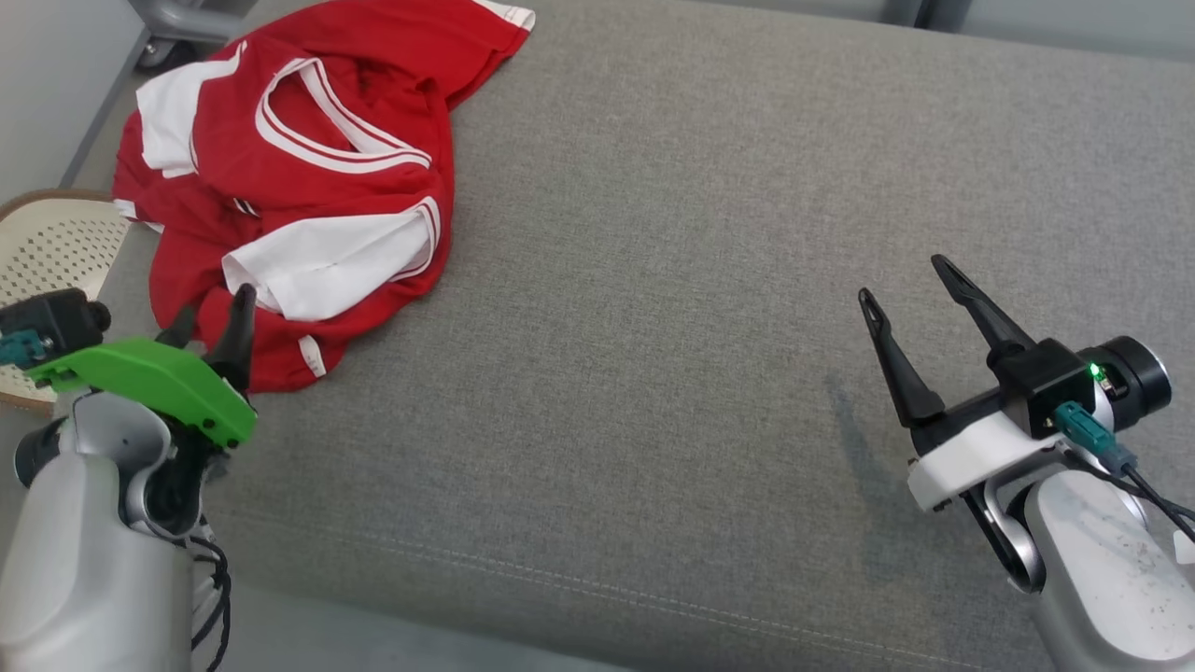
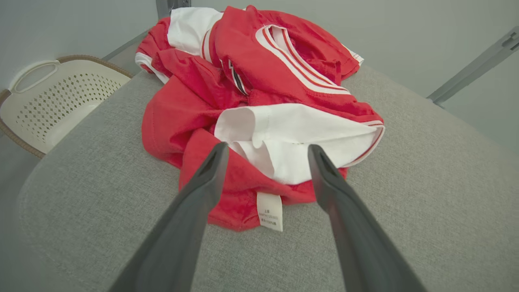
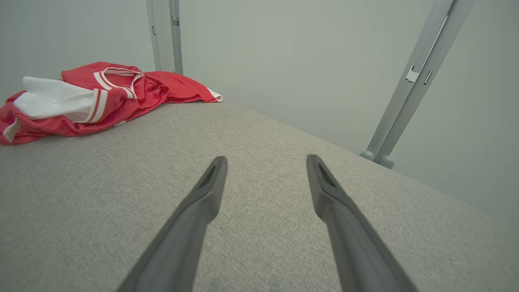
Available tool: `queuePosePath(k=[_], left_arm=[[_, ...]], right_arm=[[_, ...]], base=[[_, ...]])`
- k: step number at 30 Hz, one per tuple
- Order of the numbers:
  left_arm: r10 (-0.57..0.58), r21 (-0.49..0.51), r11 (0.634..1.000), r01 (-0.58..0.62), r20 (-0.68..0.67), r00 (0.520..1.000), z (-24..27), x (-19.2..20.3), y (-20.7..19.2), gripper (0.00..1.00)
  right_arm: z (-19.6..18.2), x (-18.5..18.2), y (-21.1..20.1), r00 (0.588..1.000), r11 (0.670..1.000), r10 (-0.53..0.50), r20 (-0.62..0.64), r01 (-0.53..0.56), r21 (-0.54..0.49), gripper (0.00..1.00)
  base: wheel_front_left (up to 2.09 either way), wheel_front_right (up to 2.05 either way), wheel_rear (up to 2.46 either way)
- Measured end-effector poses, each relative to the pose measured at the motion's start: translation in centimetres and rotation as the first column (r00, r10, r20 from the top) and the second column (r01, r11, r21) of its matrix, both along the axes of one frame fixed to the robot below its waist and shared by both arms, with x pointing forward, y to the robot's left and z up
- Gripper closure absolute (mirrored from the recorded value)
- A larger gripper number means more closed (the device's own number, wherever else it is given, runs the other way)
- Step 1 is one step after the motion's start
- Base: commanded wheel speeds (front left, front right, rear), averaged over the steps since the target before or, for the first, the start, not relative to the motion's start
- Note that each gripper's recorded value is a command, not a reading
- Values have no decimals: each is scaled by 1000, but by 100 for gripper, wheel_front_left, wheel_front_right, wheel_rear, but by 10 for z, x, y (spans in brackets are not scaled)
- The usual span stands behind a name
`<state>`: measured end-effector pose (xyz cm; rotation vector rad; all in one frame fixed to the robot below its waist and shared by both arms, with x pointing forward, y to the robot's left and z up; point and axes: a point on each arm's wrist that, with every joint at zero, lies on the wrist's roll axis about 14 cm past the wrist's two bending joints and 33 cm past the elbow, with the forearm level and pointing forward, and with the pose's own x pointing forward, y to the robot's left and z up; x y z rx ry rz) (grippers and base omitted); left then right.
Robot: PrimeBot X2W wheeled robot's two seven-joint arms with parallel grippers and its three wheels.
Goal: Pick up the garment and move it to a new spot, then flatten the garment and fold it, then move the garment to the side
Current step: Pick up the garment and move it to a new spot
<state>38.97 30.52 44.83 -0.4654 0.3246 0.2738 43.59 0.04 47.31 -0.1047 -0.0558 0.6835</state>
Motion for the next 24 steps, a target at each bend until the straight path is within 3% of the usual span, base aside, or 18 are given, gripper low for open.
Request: queuePosePath(k=[3, 12, 23, 24], left_arm=[[0, -57, 998, -2, -41, 999, -8, 13, 2, 0], [14, -97, 995, -32, -184, 983, -48, 30, 17, 0], [-60, -120, 993, 19, -351, 934, -104, 49, -4, 0], [-77, -111, 993, 39, -368, 927, -107, 51, -7, 42]], right_arm=[[-6, 8, 1, 1000, 1000, 1, -6, -1, 5, 0], [-24, 33, -8, 999, 1000, -25, -21, 25, -2, 0], [-50, 46, -47, 991, 992, -121, -62, 118, -46, 0], [-52, 46, -50, 989, 991, -130, -64, 127, -49, 0]], base=[[0, 0, 0], [0, 0, 0], [0, 0, 0], [0, 0, 0]])
